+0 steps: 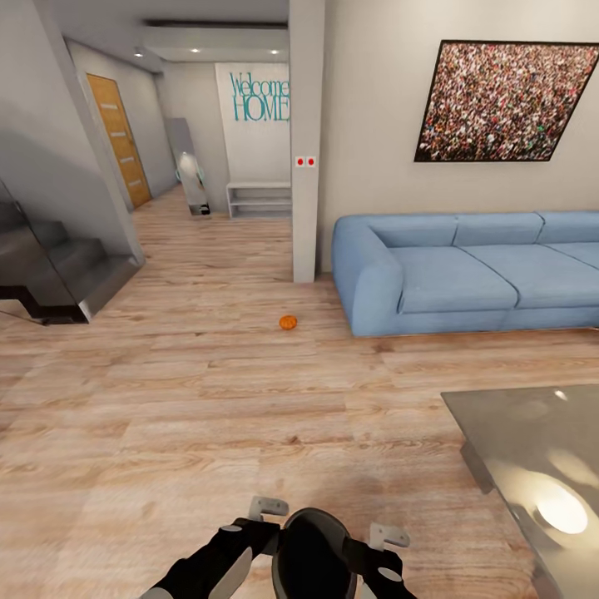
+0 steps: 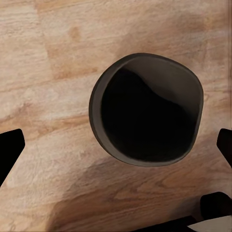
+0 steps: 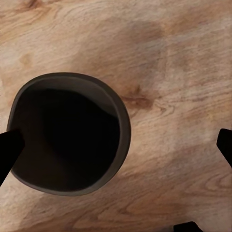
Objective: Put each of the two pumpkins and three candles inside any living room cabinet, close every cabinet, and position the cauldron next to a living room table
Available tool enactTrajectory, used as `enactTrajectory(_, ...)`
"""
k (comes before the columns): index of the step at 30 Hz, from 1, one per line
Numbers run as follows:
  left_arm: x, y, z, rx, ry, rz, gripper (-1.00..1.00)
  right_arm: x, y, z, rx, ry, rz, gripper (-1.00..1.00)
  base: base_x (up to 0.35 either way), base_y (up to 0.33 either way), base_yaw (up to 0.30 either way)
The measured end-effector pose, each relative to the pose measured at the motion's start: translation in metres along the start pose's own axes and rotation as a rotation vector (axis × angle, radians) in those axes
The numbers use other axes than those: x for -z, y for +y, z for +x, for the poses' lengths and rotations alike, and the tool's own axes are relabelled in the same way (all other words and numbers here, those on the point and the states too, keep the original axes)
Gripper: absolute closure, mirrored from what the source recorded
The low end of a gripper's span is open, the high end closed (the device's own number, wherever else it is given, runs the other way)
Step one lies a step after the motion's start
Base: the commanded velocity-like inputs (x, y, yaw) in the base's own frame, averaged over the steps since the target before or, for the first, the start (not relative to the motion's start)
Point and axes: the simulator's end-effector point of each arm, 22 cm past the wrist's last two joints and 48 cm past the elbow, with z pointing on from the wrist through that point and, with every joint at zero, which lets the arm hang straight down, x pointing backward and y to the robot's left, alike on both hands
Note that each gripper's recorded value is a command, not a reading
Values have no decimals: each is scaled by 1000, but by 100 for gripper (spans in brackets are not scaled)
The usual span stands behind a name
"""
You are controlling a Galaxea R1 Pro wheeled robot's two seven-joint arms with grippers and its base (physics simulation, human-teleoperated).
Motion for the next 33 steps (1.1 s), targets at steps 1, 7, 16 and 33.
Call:
enactTrajectory(1,-1,-3,1,-1,1,5,-100,-1,0,1,0,0,0,-100,0,0,0)
enactTrajectory(7,-10,-4,6,-3,5,11,-100,-9,9,6,2,2,-45,-100,0,0,0)
enactTrajectory(16,-23,-3,13,2,7,20,-100,-22,14,16,5,6,-72,-100,0,0,0)
enactTrajectory(33,-45,-29,24,-2,-4,169,-100,-47,12,31,4,5,-71,-100,0,0,0)
